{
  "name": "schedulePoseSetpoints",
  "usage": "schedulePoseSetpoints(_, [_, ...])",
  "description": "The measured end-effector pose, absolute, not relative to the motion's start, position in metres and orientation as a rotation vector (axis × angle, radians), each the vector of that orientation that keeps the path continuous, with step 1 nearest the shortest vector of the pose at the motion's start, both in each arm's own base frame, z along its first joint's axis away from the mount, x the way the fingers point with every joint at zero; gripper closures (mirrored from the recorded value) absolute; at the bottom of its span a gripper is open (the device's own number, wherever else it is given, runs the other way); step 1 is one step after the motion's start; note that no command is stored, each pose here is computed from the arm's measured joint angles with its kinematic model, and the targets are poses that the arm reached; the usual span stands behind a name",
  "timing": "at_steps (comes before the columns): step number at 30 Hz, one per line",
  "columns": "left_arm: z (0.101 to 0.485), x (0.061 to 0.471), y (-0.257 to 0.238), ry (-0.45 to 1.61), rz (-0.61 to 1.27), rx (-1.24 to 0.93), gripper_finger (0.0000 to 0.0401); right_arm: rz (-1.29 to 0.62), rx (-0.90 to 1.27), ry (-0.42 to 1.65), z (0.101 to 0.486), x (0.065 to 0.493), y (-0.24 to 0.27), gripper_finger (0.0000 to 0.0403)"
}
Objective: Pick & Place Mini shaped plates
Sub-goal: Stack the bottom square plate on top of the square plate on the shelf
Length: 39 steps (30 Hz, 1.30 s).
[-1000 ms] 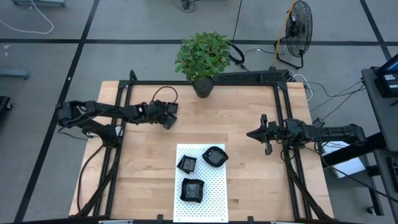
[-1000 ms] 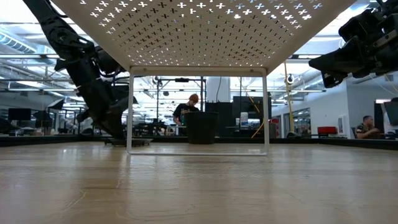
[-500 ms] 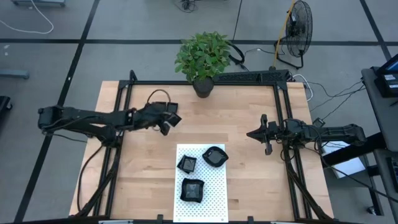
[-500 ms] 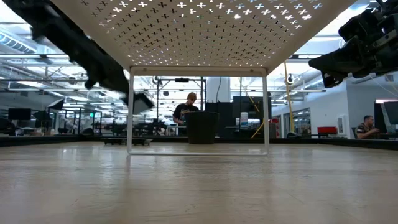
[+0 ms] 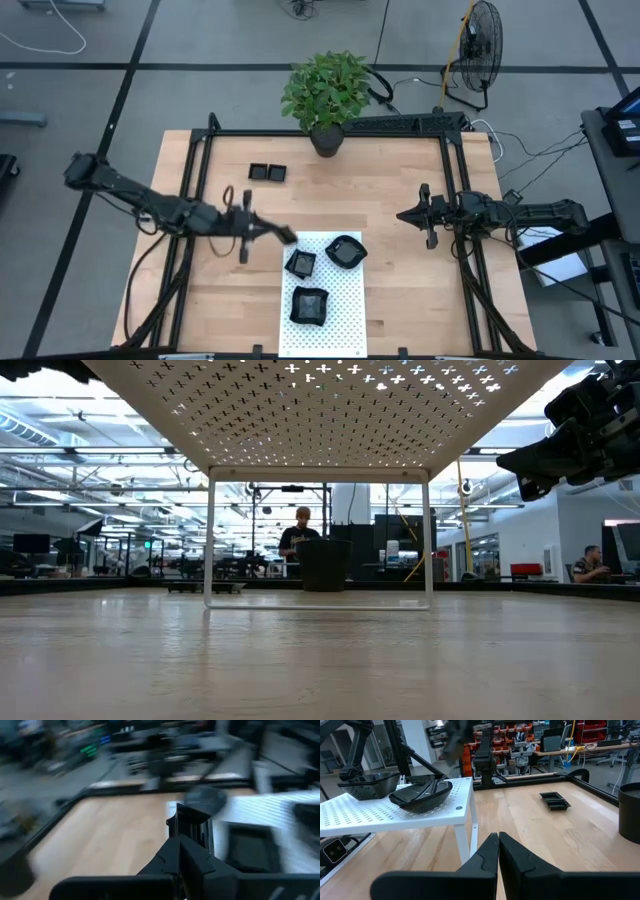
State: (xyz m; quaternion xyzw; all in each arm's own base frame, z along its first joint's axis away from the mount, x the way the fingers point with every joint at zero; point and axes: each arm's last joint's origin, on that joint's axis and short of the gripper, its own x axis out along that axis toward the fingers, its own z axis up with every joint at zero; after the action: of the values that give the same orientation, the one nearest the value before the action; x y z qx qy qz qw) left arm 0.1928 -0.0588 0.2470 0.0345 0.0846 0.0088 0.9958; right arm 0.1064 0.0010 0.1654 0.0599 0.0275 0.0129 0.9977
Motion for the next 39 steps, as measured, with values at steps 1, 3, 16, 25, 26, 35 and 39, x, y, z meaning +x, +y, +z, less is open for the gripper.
schedulePoseSetpoints(1, [0.247, 0.192, -0.064, 0.16, -0.022, 0.099, 0.0398, 0.026, 0.12, 0.055, 0.165, 0.106, 0.001, 0.0403])
schedulePoseSetpoints(3, [0.249, 0.192, -0.072, 0.135, -0.071, 0.143, 0.0399, 0.026, 0.12, 0.055, 0.165, 0.106, 0.001, 0.0403])
schedulePoseSetpoints(16, [0.245, 0.204, -0.085, 0.059, -0.214, 0.234, 0.0399, 0.025, 0.12, 0.055, 0.165, 0.106, 0.001, 0.0403])
schedulePoseSetpoints(25, [0.25, 0.226, -0.081, 0.064, -0.257, 0.209, 0.0399, 0.025, 0.12, 0.055, 0.165, 0.106, 0.001, 0.0403])
schedulePoseSetpoints(26, [0.248, 0.229, -0.082, 0.084, -0.264, 0.213, 0.0399, 0.026, 0.12, 0.055, 0.165, 0.106, 0.001, 0.0403])
schedulePoseSetpoints(35, [0.251, 0.248, -0.088, 0.158, -0.277, 0.241, 0.0399, 0.026, 0.12, 0.055, 0.165, 0.106, 0.001, 0.0403])
schedulePoseSetpoints(39, [0.25, 0.248, -0.089, 0.171, -0.276, 0.236, 0.0398, 0.026, 0.12, 0.055, 0.165, 0.106, 0.001, 0.0403])
